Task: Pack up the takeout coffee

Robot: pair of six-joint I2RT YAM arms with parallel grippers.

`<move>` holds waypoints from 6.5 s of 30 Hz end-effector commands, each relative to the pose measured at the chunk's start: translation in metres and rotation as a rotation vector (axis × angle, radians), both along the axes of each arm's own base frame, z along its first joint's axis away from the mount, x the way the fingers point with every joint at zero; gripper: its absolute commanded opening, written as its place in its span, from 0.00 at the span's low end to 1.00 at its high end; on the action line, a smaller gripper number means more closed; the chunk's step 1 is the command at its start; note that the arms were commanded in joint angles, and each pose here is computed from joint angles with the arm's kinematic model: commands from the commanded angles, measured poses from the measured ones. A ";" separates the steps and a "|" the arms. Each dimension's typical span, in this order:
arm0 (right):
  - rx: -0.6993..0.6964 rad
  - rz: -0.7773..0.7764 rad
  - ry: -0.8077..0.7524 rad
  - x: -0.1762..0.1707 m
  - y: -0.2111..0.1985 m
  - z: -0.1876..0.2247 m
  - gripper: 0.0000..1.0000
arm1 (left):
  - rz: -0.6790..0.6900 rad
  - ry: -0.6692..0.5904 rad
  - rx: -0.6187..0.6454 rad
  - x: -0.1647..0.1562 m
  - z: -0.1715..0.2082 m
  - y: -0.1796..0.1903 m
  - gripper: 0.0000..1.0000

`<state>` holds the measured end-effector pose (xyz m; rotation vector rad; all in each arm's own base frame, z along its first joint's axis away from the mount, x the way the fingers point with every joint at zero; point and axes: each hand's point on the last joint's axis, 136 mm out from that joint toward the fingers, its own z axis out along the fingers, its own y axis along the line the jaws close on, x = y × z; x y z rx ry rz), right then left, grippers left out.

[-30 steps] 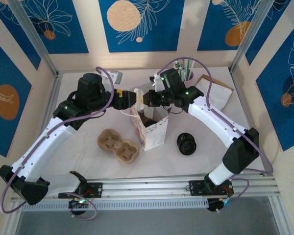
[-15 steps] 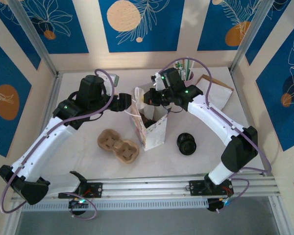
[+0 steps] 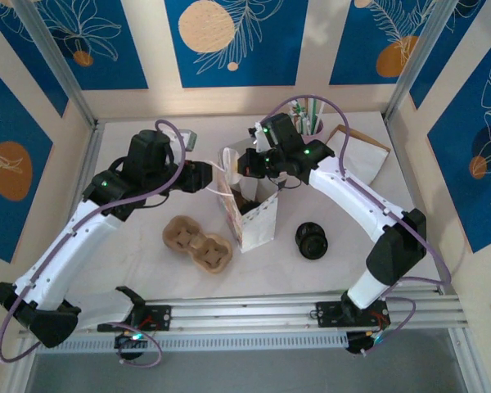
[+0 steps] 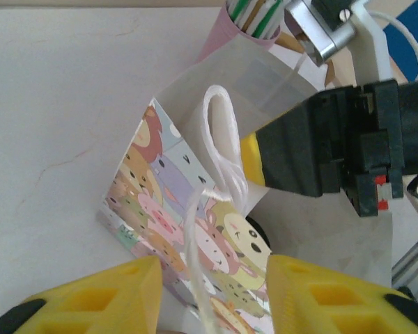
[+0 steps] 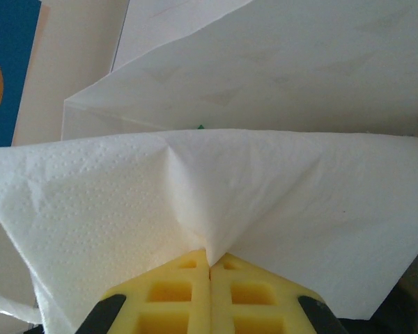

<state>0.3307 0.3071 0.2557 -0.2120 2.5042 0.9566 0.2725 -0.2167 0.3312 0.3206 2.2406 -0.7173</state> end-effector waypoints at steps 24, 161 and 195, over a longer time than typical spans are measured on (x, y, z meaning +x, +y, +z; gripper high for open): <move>-0.009 -0.079 0.023 0.012 -0.009 -0.003 0.01 | -0.012 0.038 -0.020 -0.022 -0.001 0.011 0.05; 0.070 -0.125 0.223 -0.097 -0.098 -0.085 0.38 | 0.265 0.271 -0.163 0.063 -0.152 0.005 0.63; -0.291 -0.581 -0.780 -0.016 -0.281 -0.042 0.99 | 0.890 -0.256 0.506 0.049 -0.163 0.217 1.00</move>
